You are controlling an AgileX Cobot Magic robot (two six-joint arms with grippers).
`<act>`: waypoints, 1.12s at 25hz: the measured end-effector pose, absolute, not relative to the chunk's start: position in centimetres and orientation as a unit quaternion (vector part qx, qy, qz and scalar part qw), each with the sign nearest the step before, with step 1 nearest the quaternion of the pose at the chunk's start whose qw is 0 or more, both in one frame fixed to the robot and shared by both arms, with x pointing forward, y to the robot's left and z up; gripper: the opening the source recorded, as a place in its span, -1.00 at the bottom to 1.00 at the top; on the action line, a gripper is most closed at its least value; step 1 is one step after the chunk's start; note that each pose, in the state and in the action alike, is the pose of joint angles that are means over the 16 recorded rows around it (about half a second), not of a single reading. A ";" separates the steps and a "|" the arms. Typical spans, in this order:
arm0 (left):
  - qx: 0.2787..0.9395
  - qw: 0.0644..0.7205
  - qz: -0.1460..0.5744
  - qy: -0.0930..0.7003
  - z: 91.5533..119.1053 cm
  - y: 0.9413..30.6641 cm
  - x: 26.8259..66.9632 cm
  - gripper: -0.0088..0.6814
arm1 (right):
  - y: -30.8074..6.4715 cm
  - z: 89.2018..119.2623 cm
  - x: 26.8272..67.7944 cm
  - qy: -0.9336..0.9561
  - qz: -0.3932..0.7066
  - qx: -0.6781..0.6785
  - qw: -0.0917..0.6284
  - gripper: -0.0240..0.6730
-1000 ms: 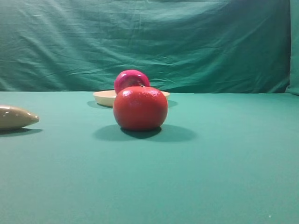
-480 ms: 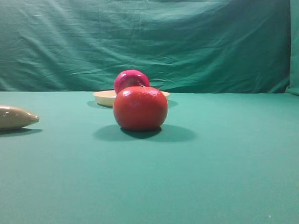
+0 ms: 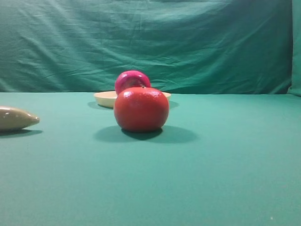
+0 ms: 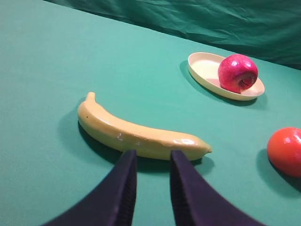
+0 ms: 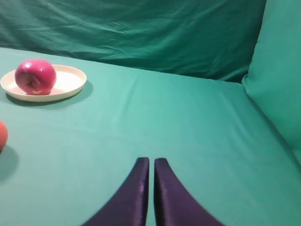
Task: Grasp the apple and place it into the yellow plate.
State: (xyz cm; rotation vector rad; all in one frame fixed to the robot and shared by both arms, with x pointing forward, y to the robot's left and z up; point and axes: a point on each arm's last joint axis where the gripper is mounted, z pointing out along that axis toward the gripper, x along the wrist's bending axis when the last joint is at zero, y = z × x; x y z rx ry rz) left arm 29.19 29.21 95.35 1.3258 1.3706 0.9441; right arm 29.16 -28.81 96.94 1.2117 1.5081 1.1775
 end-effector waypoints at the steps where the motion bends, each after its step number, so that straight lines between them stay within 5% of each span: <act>1: 0.545 0.485 0.388 0.563 95.3 29.2 29.2 -0.52 | -28.8 96.6 29.2 0.604 0.470 0.485 0.424 -0.93; 28: 0.545 0.485 0.388 0.563 95.3 29.2 29.2 -0.52 | -28.7 94.6 29.0 0.624 0.450 0.510 0.385 -0.93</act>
